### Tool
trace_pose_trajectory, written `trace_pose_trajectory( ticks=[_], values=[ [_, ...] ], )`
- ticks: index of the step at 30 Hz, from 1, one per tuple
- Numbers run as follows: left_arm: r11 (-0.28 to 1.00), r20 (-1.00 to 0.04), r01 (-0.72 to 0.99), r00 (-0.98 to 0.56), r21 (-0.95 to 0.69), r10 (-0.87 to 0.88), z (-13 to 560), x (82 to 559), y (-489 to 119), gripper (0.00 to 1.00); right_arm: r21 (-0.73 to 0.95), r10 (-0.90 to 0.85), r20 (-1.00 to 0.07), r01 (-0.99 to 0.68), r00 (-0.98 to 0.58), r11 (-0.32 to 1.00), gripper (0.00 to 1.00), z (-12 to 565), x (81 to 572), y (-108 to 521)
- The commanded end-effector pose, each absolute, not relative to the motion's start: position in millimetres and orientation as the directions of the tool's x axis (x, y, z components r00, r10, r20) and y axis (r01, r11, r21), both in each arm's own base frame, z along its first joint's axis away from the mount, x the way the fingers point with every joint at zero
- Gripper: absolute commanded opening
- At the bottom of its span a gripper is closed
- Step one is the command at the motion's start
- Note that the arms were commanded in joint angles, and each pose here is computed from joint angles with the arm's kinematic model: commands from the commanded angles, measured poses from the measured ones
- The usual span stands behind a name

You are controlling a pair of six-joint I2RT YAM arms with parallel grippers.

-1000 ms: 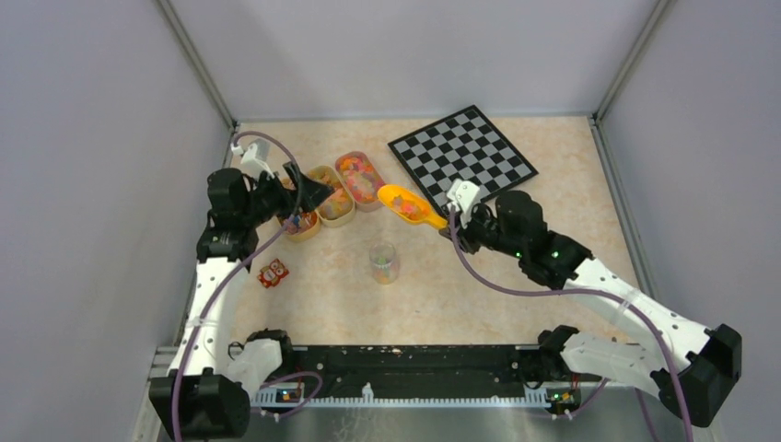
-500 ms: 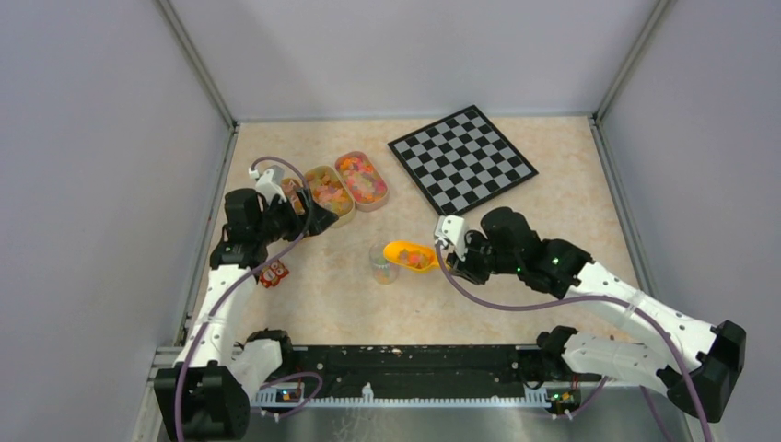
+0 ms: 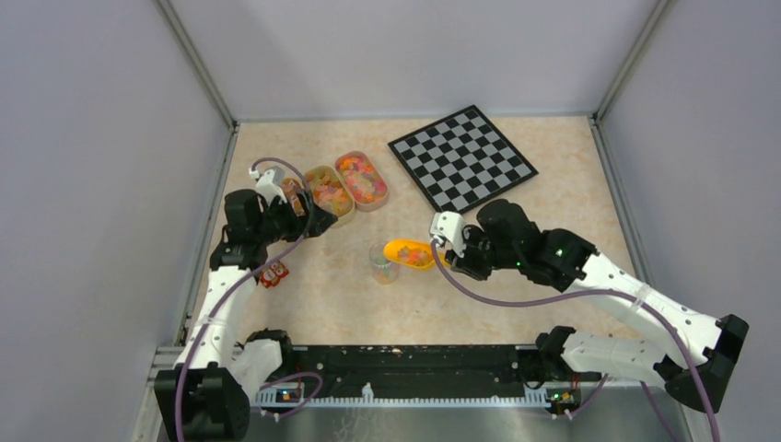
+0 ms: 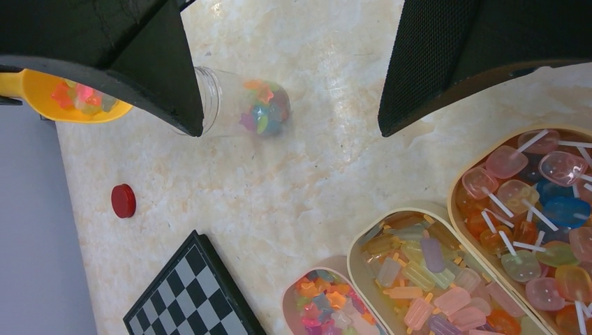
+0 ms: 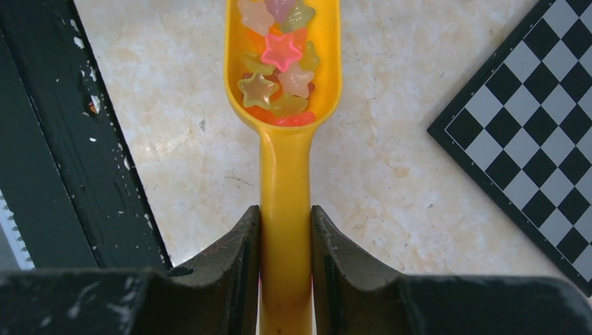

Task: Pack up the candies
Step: Place the fake candies in the packing bottle.

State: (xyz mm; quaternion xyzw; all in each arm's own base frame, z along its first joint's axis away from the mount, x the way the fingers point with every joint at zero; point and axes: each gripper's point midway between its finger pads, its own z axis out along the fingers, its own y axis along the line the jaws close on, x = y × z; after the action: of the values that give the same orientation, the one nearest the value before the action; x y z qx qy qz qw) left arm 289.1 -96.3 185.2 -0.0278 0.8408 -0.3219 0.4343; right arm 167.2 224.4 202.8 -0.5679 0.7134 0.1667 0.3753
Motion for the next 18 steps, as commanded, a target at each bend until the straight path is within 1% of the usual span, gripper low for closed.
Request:
trace_pose_trajectory(
  ticks=[1,10,18],
  values=[
    [0.796,-0.752,0.275,-0.583,-0.54,-0.308,194.4,288.5,-97.2,0.99,-0.23,-0.681,-0.731,-0.925,-0.041,0.303,0.0,223.0,174.9,229.5],
    [0.798,-0.757,0.278,-0.576,-0.535,-0.307,196.2,287.4,-96.8,0.99,-0.23,-0.7,-0.713,-0.925,-0.053,0.304,0.0,220.2,179.2,232.4],
    [0.794,-0.756,0.282,-0.578,-0.538,-0.307,196.1,286.5,-97.8,0.99,-0.239,-0.737,-0.673,-0.923,-0.067,0.303,0.0,221.9,182.2,230.8]
  ],
)
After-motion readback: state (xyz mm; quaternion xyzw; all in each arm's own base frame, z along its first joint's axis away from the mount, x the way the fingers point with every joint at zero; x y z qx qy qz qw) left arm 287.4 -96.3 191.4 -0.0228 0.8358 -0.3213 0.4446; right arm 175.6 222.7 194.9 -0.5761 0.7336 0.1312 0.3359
